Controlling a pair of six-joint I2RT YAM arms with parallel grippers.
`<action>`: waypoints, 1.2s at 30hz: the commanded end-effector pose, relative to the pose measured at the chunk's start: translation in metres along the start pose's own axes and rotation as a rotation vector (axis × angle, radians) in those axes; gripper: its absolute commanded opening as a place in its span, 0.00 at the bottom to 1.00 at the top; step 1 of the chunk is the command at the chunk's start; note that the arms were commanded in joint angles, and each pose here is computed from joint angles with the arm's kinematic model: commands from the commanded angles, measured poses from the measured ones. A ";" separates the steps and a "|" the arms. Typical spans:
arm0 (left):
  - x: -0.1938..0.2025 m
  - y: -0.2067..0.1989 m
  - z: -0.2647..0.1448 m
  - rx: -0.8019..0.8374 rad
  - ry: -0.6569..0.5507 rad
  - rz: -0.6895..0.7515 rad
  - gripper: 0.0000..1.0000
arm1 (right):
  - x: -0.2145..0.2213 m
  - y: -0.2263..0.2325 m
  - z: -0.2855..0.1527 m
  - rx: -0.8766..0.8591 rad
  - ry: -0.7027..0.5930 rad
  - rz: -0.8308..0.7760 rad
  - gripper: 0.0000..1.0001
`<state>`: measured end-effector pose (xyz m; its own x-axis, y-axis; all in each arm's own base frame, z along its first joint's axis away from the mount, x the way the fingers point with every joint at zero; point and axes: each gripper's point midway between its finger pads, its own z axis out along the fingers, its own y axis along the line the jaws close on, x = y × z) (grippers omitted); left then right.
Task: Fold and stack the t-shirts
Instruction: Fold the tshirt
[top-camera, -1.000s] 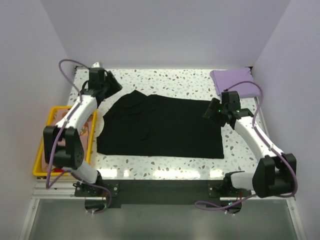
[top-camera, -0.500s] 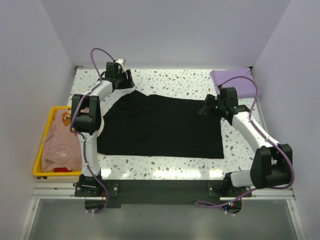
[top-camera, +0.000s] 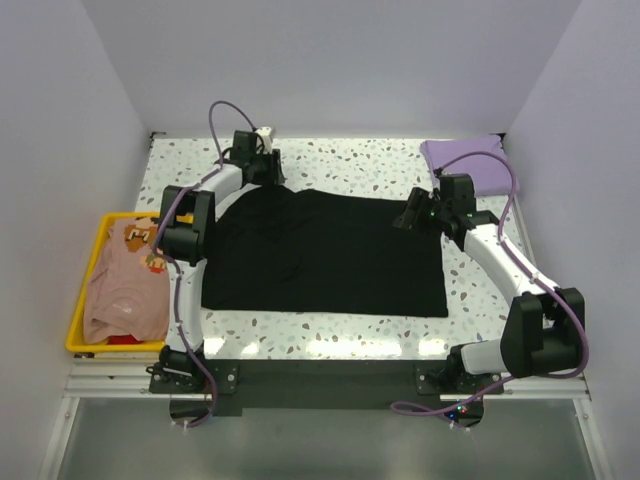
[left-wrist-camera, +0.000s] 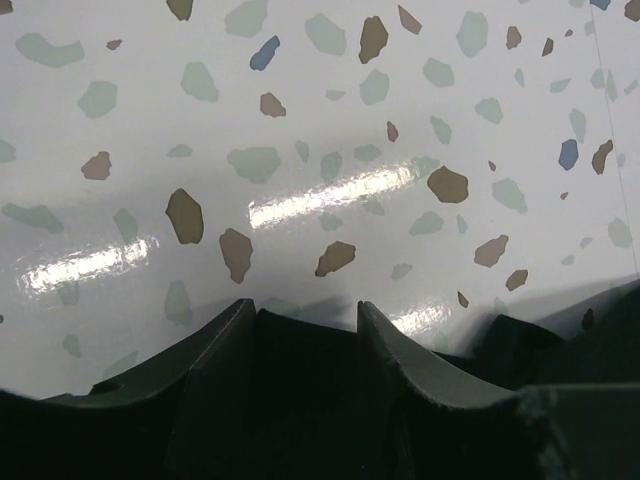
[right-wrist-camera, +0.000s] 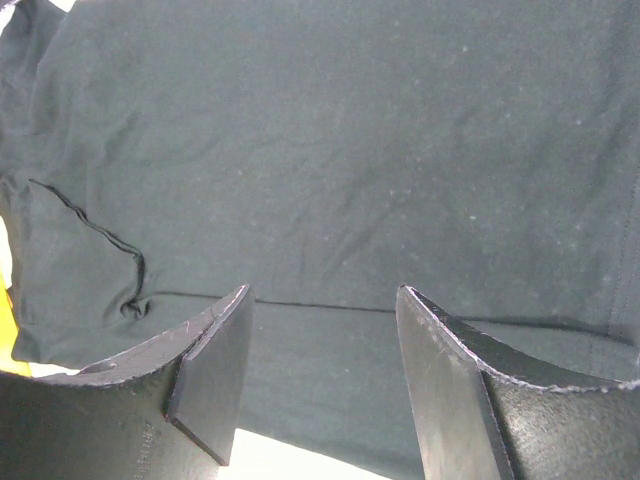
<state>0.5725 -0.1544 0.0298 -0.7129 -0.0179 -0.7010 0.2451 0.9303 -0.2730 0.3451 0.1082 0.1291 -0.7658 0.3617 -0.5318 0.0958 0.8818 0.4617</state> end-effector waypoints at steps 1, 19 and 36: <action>-0.004 0.005 -0.010 -0.030 -0.006 0.021 0.50 | -0.005 0.006 -0.003 -0.034 -0.024 -0.028 0.63; -0.051 0.001 -0.047 -0.082 -0.121 0.069 0.00 | -0.005 0.002 0.000 -0.018 -0.029 -0.026 0.63; -0.098 -0.003 -0.094 -0.112 -0.272 0.058 0.00 | -0.001 -0.009 0.006 0.025 -0.029 -0.019 0.63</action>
<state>0.5762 -0.1291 0.1279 -0.5675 -0.0201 -0.8232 0.2087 0.9635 -0.1675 0.3415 0.1053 0.1202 -0.7704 0.3620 -0.5249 0.1107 0.8867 0.4490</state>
